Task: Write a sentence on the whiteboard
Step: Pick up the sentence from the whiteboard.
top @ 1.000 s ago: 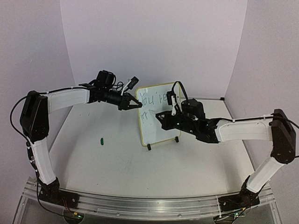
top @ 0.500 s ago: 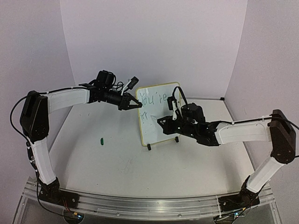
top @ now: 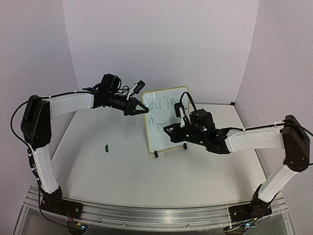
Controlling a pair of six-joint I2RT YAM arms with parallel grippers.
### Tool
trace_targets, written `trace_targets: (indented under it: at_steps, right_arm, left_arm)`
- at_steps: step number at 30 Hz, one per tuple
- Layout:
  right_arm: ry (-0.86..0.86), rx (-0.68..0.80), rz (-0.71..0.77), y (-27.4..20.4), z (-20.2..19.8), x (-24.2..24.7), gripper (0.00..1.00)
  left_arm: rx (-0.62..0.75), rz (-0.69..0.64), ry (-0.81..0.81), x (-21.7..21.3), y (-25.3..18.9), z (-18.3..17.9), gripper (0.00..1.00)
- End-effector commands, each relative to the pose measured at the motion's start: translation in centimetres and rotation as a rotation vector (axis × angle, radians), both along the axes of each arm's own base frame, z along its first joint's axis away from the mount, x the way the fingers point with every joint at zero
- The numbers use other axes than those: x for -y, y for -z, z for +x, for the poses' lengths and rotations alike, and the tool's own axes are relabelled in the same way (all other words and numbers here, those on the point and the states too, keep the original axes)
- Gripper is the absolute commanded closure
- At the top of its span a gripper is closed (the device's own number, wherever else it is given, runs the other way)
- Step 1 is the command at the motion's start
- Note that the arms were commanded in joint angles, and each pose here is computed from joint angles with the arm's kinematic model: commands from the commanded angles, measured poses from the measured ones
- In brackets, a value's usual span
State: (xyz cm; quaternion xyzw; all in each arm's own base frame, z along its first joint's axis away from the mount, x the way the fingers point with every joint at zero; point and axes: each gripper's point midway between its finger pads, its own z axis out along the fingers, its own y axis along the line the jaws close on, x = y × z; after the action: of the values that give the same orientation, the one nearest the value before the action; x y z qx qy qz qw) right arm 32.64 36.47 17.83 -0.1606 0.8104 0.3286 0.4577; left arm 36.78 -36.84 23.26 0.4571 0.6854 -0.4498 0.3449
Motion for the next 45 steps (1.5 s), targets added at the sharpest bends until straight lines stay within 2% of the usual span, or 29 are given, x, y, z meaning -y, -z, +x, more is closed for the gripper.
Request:
trace_targets:
  at_steps: [1,17,45]
  right_arm:
    - [-0.034,0.066,0.069,-3.8,-0.3,-0.6,1.00]
    - [-0.019,0.089,0.061,-4.2,1.4,-2.0,1.00]
    - [0.102,0.099,0.036,-3.9,2.5,0.3,1.00]
  left_arm:
    - [-0.050,0.040,0.037,0.6,0.8,-1.7,1.00]
    - [-0.045,0.039,0.036,0.5,0.6,-1.8,1.00]
    - [-0.046,0.041,0.037,0.5,0.7,-1.9,1.00]
